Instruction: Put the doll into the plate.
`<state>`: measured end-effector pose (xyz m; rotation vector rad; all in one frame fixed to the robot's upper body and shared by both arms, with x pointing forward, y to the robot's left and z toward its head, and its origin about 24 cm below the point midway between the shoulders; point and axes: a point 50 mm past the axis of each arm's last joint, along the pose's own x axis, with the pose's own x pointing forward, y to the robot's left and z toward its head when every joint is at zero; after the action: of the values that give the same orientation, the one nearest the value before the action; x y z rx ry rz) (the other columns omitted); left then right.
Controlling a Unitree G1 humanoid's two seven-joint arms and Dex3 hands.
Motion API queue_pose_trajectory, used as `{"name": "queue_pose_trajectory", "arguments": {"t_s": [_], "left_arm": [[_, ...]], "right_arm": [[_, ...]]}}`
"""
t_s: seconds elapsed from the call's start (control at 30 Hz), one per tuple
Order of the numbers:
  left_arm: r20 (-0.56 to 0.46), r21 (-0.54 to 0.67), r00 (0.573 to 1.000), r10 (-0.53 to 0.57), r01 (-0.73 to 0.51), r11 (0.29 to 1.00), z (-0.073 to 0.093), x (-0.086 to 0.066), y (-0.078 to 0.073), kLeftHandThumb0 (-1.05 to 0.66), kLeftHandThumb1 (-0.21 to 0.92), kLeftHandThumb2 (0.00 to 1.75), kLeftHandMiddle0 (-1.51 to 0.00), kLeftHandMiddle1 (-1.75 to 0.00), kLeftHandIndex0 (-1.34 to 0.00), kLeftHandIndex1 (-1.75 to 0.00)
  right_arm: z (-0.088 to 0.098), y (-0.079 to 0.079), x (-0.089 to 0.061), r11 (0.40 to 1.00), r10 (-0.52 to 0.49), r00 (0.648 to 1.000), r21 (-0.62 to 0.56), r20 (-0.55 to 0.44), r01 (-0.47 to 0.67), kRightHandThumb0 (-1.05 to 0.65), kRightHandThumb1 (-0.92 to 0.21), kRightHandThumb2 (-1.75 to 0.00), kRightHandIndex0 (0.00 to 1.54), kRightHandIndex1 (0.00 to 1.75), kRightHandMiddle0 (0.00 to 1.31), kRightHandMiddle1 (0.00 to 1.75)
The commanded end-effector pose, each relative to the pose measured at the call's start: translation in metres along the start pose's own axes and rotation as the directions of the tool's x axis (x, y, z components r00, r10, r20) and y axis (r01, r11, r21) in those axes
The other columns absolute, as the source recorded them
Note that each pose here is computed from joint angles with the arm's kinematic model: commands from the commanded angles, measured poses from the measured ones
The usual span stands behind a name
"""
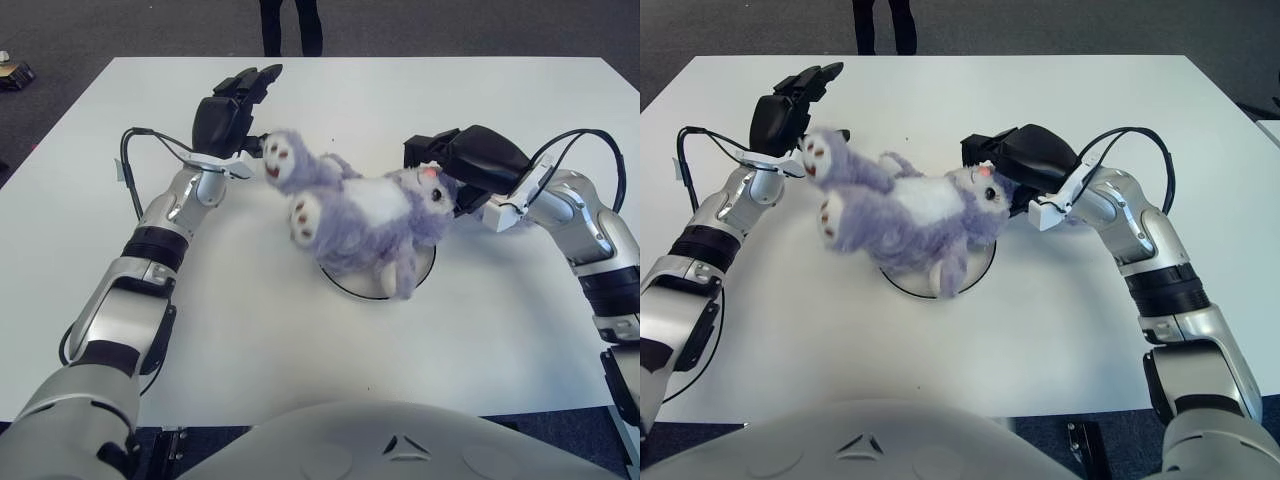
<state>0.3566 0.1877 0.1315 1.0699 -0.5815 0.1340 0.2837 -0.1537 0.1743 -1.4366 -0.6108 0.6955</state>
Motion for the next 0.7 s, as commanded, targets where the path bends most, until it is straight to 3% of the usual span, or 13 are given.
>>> {"name": "queue_pose_trajectory", "arguments": {"t_s": [0.0,0.33,0.37,0.43,0.5,0.57,0.67], "left_arm": [[0.001,0.007,1.000,-0.009,0.009,1.000,-0.0002,-0.0020,-0.0010,-0.55,0.92,0.60,-0.59,-0.01,-0.38,-0.37],[0.002,0.008,1.000,-0.010,0.010,1.000,0.0001,-0.0021,-0.0013,-0.55,0.92,0.59,-0.59,-0.01,-0.38,-0.38],[0.004,0.008,1.000,-0.010,0.010,1.000,0.0003,-0.0023,-0.0015,-0.55,0.92,0.59,-0.59,-0.01,-0.38,-0.38],[0.005,0.007,1.000,-0.010,0.010,1.000,0.0006,-0.0026,-0.0018,-0.55,0.92,0.59,-0.60,-0.02,-0.38,-0.38],[0.006,0.007,1.000,-0.011,0.011,1.000,0.0009,-0.0028,-0.0021,-0.55,0.92,0.58,-0.60,-0.02,-0.38,-0.38],[0.006,0.007,1.000,-0.011,0.011,1.000,0.0011,-0.0028,-0.0022,-0.55,0.92,0.58,-0.60,-0.02,-0.38,-0.38],[0.006,0.007,1.000,-0.011,0.011,1.000,0.0012,-0.0028,-0.0022,-0.55,0.92,0.58,-0.60,-0.02,-0.38,-0.39]], "right_arm": [[-0.0001,-0.0040,-0.0049,0.999,0.028,0.999,-0.030,-0.029,-0.029,-0.36,-0.92,-0.30,0.53,0.86,0.42,1.50],[0.0010,-0.0049,-0.0049,0.999,0.029,0.999,-0.022,-0.033,-0.030,-0.36,-0.92,-0.30,0.52,0.80,0.42,1.50],[0.0012,-0.0052,-0.0050,1.000,0.025,0.999,-0.014,-0.030,-0.025,-0.39,-0.92,-0.27,0.50,0.77,0.41,1.36],[0.0015,-0.0054,-0.0051,1.000,0.020,0.999,-0.003,-0.025,-0.020,-0.47,-0.92,-0.20,0.50,0.53,0.45,0.86],[0.0013,-0.0054,-0.0054,1.000,0.018,1.000,0.001,-0.024,-0.018,-0.50,-0.92,-0.17,0.51,0.35,0.48,0.62],[0.0013,-0.0054,-0.0056,1.000,0.017,1.000,0.002,-0.023,-0.017,-0.52,-0.92,-0.15,0.53,0.23,0.50,0.46],[0.0012,-0.0054,-0.0056,1.000,0.017,1.000,0.003,-0.023,-0.017,-0.52,-0.92,-0.14,0.54,0.17,0.51,0.38]]}}
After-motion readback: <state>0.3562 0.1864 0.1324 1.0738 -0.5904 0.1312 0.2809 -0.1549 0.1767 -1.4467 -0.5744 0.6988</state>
